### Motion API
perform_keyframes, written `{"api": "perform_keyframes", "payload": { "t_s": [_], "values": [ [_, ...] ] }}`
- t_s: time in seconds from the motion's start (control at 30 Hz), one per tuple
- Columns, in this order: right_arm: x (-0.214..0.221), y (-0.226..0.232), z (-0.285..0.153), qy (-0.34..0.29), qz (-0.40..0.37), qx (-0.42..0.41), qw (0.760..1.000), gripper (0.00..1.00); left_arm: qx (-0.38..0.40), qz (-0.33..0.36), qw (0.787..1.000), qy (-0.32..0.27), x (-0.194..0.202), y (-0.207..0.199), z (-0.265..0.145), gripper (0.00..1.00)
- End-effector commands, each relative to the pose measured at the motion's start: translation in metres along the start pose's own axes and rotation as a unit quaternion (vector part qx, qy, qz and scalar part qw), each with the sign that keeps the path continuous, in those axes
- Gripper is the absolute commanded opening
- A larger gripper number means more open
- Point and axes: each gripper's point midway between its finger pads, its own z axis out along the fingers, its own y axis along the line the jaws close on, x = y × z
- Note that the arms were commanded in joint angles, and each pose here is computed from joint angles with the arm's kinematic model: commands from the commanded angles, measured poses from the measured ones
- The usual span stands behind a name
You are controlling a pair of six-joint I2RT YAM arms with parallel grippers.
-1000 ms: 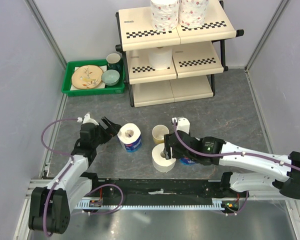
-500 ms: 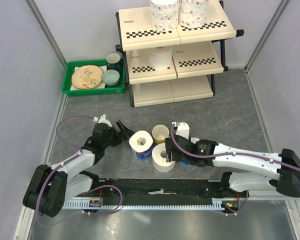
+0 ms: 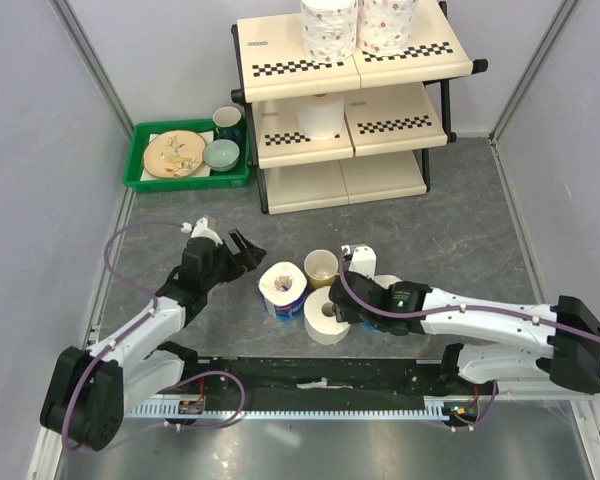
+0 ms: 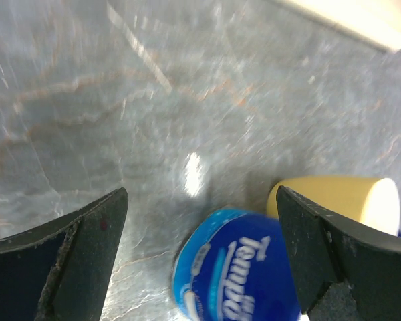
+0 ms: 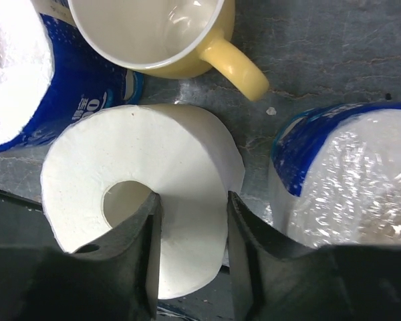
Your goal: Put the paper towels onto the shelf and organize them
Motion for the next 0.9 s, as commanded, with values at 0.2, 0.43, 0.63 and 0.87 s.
{"api": "perform_keyframes", "payload": {
  "t_s": [0.2,0.43,0.63,0.87],
  "values": [
    [-0.080,0.017,-0.079,-0.108,0.023,-0.076,0.991,0.29,-0.041,0.068,0.993,-0.083,-0.063,-0.016,-0.026,0.99],
    [-0.169,-0.025,-0.141,-0.253,0.072,-0.008,0.965,0.28,-0.039,0.122,0.988,-0.088,-0.064,-0.013,-0.036,0.99],
    [-0.236,-0.055,-0.173,-0.312,0.096,0.058,0.943,0.29,-0.001,0.159,0.979,-0.129,-0.065,-0.015,-0.041,0.99],
    [-0.295,-0.068,-0.172,-0.344,0.100,0.091,0.929,0.29,0.050,0.180,0.973,-0.135,-0.054,-0.023,-0.036,0.99]
  ]
}}
